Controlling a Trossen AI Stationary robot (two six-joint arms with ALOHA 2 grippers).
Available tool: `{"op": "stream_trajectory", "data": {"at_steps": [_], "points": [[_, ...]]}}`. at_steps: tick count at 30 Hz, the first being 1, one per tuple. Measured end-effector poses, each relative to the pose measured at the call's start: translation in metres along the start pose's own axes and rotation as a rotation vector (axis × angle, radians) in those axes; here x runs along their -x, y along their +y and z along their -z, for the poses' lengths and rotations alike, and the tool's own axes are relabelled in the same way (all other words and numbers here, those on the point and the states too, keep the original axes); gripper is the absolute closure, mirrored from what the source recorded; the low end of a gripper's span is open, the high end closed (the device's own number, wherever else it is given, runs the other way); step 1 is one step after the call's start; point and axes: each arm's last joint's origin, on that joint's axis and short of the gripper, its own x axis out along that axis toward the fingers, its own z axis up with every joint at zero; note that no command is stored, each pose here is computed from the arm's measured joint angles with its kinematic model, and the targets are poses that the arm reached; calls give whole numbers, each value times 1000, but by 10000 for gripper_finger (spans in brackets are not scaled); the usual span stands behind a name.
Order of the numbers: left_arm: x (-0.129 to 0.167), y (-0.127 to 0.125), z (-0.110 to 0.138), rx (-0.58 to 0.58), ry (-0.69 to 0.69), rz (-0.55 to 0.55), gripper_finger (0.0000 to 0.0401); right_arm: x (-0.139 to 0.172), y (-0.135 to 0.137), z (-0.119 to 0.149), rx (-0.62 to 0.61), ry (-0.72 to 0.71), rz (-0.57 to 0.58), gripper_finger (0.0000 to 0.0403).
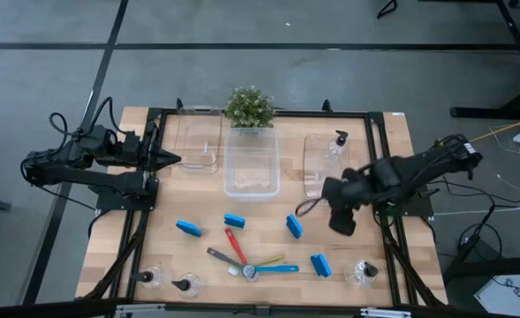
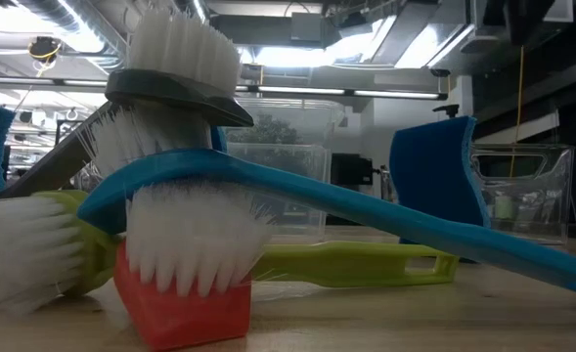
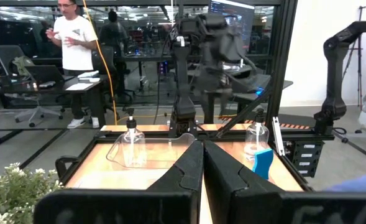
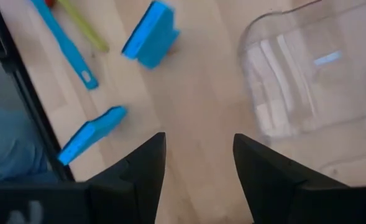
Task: Pick & Place Kitchen Sink Supplies
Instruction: Put the transparent bottle into the right transparent bin
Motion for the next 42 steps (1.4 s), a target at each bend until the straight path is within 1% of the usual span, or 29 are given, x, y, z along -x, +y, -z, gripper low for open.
{"op": "stream_trajectory", "data": {"at_steps": [5, 10, 15, 20, 23, 26, 30, 36, 42], "points": [[0, 0, 0, 0, 0, 0, 395, -13, 24, 12, 41, 82, -14, 214], [0, 0, 0, 0, 0, 0, 395, -10, 43, 34, 77, 103, -43, 214], [0, 0, 0, 0, 0, 0, 395, -6, 59, 58, 138, 123, -66, 214], [0, 0, 0, 0, -1, 0, 395, -1, 74, 81, 164, 72, -93, 215], [0, 0, 0, 0, 0, 0, 395, 3, 82, 88, 155, 22, -139, 215], [0, 0, 0, 0, 0, 0, 395, 4, 87, 90, 118, -20, -163, 215], [0, 0, 0, 0, 0, 0, 395, 4, 85, 91, -33, -46, -131, 215], [0, 0, 0, 0, 0, 0, 395, 4, 85, 93, -177, 26, -140, 215], [0, 0, 0, 0, 0, 0, 395, 4, 84, 98, -254, 116, -117, 215]]}}
